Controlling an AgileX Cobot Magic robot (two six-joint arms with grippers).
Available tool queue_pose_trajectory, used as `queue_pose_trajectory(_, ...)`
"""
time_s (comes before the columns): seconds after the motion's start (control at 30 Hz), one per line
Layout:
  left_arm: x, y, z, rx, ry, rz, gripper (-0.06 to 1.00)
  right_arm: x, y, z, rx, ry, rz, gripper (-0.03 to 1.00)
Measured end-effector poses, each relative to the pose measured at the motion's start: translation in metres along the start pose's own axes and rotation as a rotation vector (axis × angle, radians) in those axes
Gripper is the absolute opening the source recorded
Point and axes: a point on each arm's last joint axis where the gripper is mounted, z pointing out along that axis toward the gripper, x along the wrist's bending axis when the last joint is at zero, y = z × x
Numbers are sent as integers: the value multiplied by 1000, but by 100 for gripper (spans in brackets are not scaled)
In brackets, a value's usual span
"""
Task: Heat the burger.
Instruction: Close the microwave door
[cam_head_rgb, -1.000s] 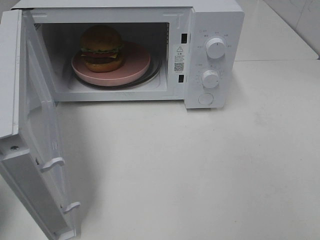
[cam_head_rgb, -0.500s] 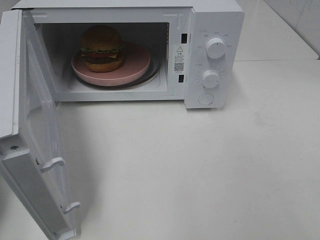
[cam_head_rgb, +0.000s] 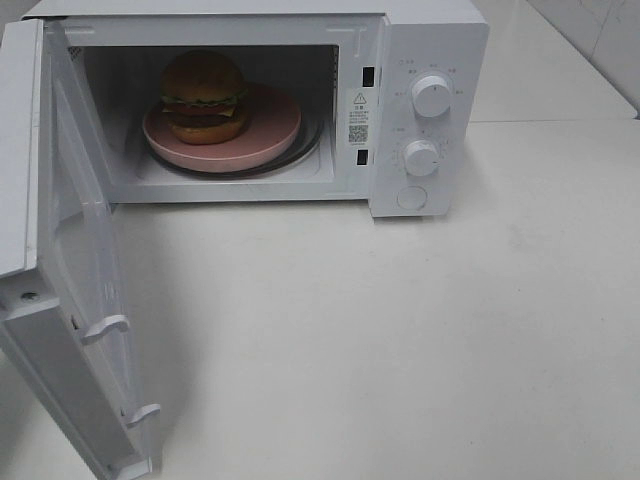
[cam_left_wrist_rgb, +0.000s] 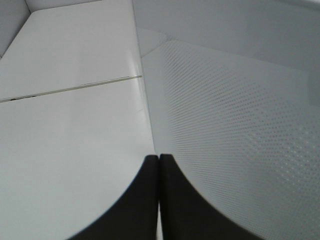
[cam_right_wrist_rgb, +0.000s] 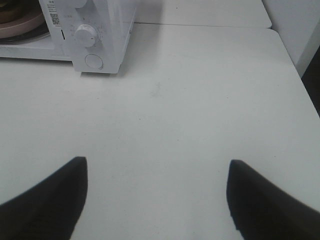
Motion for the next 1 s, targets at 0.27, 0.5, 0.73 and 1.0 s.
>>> queue_pose_trajectory(0.27, -11, -10, 16, -20, -113, -39, 0, 0, 0, 0, 0, 0, 0, 76)
queue_pose_trajectory(0.5, -23, -16, 27, -65, -210, -30, 0, 0, 0, 0, 0, 0, 0, 76)
queue_pose_trajectory(0.73, -38, -12, 42, -64, -272, -24, 0, 0, 0, 0, 0, 0, 0, 76)
queue_pose_trajectory(1.0, -65, 3, 61, -114, -344, -28, 0, 0, 0, 0, 0, 0, 0, 76)
